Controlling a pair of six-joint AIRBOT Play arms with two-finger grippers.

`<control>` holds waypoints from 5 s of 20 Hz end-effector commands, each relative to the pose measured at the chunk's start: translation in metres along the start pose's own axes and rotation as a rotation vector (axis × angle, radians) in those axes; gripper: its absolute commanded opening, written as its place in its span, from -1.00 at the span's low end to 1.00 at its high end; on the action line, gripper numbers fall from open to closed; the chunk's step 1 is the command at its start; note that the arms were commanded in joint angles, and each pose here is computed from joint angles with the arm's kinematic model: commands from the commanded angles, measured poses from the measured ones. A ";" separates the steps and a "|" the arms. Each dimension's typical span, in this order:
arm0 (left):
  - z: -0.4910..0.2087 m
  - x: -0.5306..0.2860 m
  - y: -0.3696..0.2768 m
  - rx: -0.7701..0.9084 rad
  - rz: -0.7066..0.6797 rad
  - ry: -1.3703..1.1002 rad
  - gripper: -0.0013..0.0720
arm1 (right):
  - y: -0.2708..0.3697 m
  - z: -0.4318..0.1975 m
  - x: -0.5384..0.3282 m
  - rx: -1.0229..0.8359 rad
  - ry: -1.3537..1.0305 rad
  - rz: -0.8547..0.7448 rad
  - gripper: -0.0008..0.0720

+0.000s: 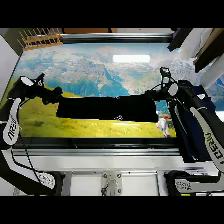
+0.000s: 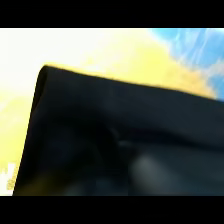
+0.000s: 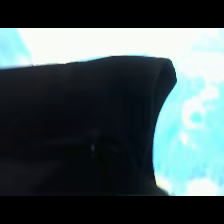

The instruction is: Fold the clothes and pants, and hang the long-sleeved shirts on hangers.

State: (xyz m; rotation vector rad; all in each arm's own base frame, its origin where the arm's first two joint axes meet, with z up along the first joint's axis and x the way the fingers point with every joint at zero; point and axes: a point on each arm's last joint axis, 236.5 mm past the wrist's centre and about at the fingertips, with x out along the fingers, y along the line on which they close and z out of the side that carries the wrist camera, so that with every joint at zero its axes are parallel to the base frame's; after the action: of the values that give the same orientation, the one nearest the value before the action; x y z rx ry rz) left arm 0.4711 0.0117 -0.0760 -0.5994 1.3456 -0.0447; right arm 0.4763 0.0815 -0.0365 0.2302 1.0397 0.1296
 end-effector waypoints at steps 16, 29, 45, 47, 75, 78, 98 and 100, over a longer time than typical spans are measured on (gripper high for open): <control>-0.043 -0.070 -0.070 0.146 -0.042 -0.127 -0.95 | -0.068 -0.081 -0.003 0.377 0.308 0.324 0.82; -0.085 -0.038 -0.156 0.348 -0.100 -0.128 -0.95 | 0.023 -0.086 0.048 0.413 0.338 0.488 -0.68; -0.145 0.113 -0.288 0.629 -0.152 0.101 -0.95 | -0.004 0.040 -0.129 0.054 0.286 0.094 -0.93; -0.165 0.133 -0.309 0.641 -0.193 0.150 -0.95 | 0.019 0.051 -0.143 -0.009 0.255 0.100 -0.93; 0.018 -0.061 -0.239 0.382 -0.265 -0.120 -0.95 | 0.283 0.002 -0.072 -0.386 0.187 0.438 -0.93; 0.038 -0.103 -0.210 0.338 -0.252 -0.180 -0.95 | 0.335 -0.029 -0.027 -0.423 0.167 0.482 -0.90; -0.075 -0.081 -0.131 0.307 -0.175 -0.111 -0.95 | 0.087 -0.020 0.021 -0.119 0.390 0.282 0.99; -0.088 -0.070 -0.133 0.313 -0.174 -0.097 -0.95 | 0.074 -0.031 0.034 0.045 0.415 0.351 0.99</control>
State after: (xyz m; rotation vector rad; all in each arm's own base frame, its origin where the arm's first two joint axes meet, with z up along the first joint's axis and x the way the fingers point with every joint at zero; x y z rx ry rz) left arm 0.4311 -0.0932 0.0534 -0.4638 1.1377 -0.3389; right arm 0.4768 0.1975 -0.0346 0.1936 1.3213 0.5561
